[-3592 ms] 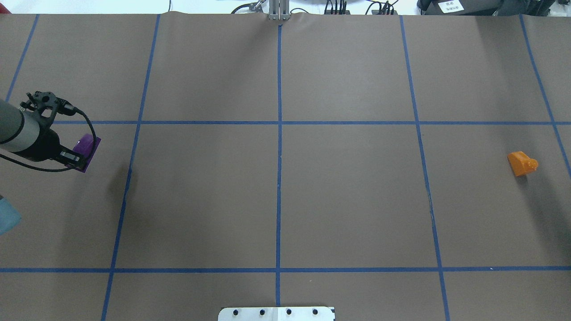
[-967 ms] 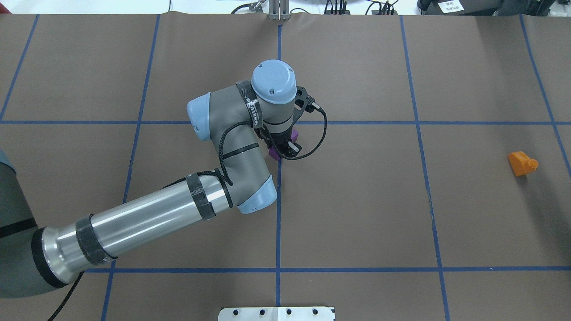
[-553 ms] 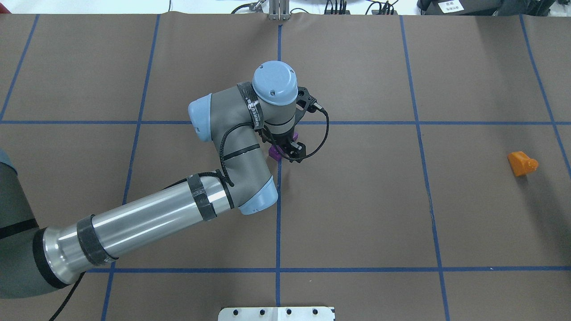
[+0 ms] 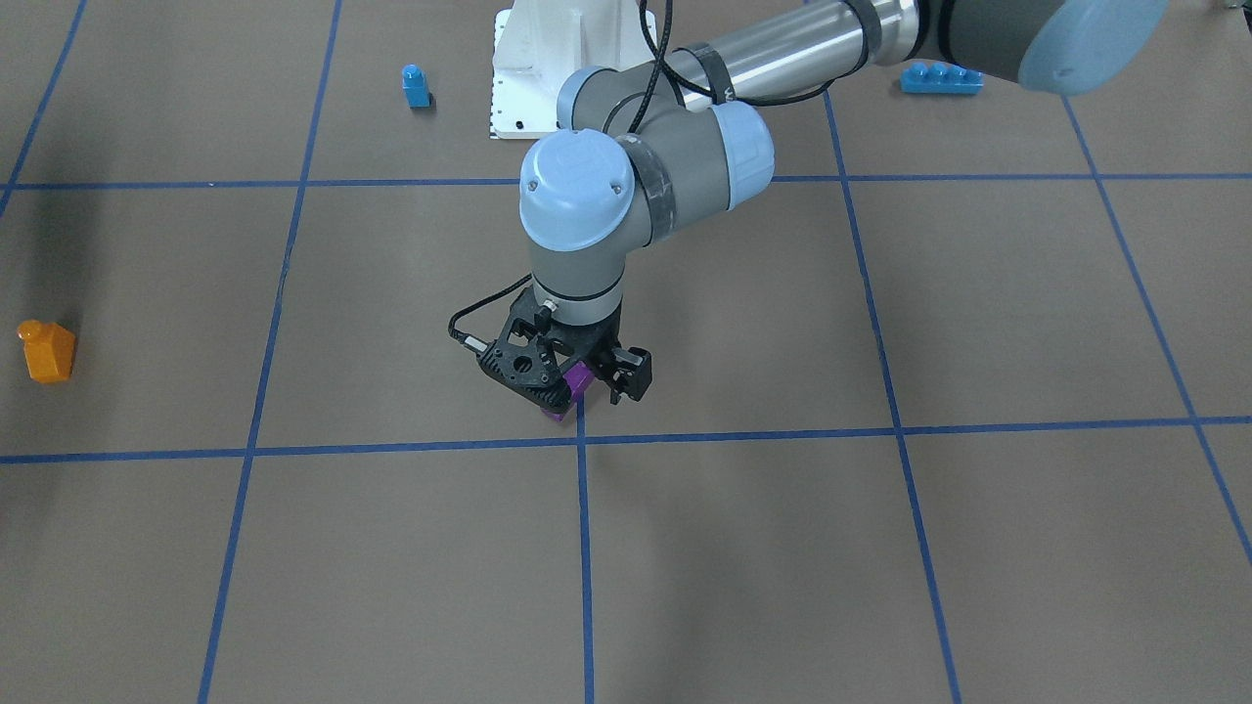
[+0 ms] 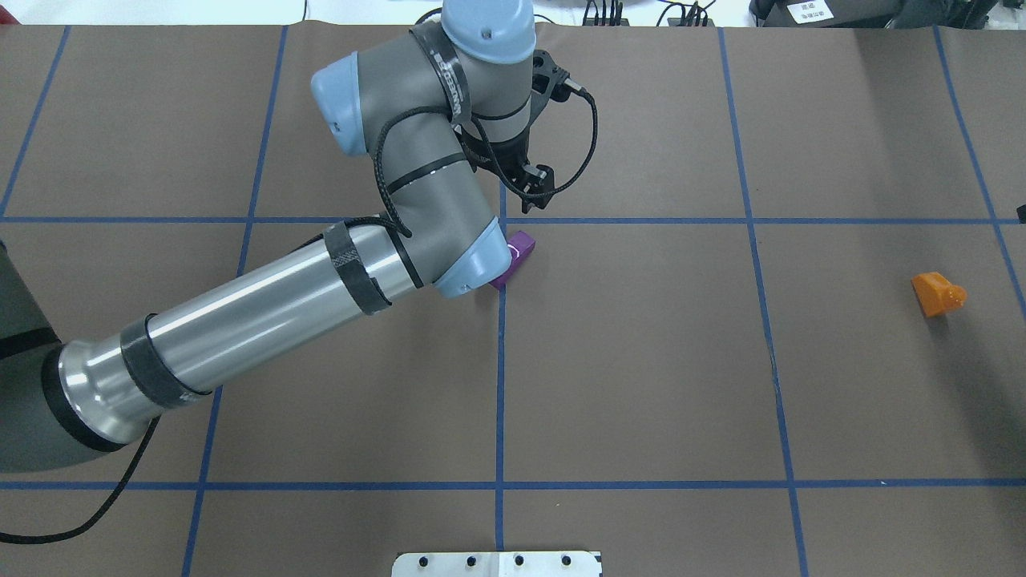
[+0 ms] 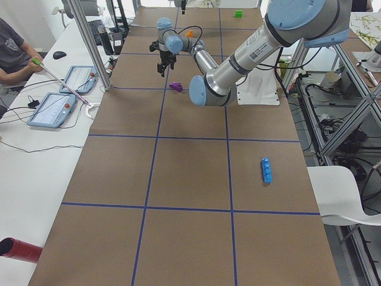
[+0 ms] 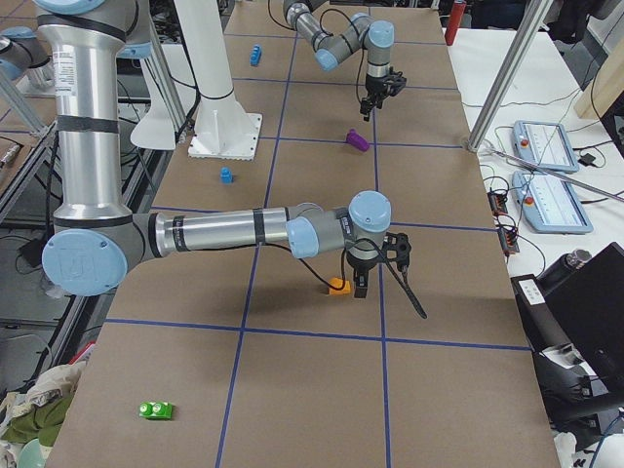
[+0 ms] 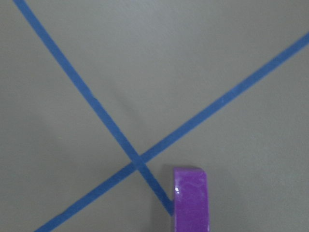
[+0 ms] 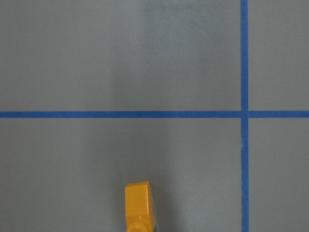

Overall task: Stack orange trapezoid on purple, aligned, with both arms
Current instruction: 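Release the purple block with the left gripper while the right gripper descends, then grasp the orange trapezoid block with the right gripper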

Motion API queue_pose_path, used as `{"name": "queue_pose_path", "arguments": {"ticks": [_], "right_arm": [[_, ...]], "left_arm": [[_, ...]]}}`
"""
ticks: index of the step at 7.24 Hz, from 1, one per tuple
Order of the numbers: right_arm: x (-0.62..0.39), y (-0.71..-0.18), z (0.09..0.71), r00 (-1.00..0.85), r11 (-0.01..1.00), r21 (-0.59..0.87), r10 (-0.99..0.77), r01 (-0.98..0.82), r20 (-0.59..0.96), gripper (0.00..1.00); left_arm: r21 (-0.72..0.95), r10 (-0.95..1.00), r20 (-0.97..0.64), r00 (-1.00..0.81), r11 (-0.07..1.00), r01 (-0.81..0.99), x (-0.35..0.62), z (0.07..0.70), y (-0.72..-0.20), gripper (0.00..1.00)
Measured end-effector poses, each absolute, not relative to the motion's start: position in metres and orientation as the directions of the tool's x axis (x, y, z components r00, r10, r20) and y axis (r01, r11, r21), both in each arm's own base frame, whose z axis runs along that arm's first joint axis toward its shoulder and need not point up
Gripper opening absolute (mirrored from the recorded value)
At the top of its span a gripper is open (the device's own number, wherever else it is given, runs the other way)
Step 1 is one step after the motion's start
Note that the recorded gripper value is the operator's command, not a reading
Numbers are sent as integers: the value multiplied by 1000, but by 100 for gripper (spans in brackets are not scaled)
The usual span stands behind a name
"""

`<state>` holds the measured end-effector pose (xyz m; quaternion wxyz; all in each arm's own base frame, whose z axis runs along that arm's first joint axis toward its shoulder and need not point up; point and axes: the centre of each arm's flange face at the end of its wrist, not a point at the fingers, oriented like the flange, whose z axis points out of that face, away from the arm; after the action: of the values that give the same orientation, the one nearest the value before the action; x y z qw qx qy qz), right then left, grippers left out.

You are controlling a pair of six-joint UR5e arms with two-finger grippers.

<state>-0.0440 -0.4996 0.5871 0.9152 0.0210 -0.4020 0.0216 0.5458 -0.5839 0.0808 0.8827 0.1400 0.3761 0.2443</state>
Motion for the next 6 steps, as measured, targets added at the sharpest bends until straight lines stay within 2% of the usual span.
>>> {"name": "queue_pose_path", "arguments": {"ticks": [3,6], "right_arm": [[-117,-473,605,716,998,32,10,-45,698,100],[-152,-463,627,733,999,37,-33,12,679,100]], "left_arm": [[416,500,-610,615,862,-288,472,65,-582,100],[412,493,-609,621,866,-283,461,77,-579,100]]}}
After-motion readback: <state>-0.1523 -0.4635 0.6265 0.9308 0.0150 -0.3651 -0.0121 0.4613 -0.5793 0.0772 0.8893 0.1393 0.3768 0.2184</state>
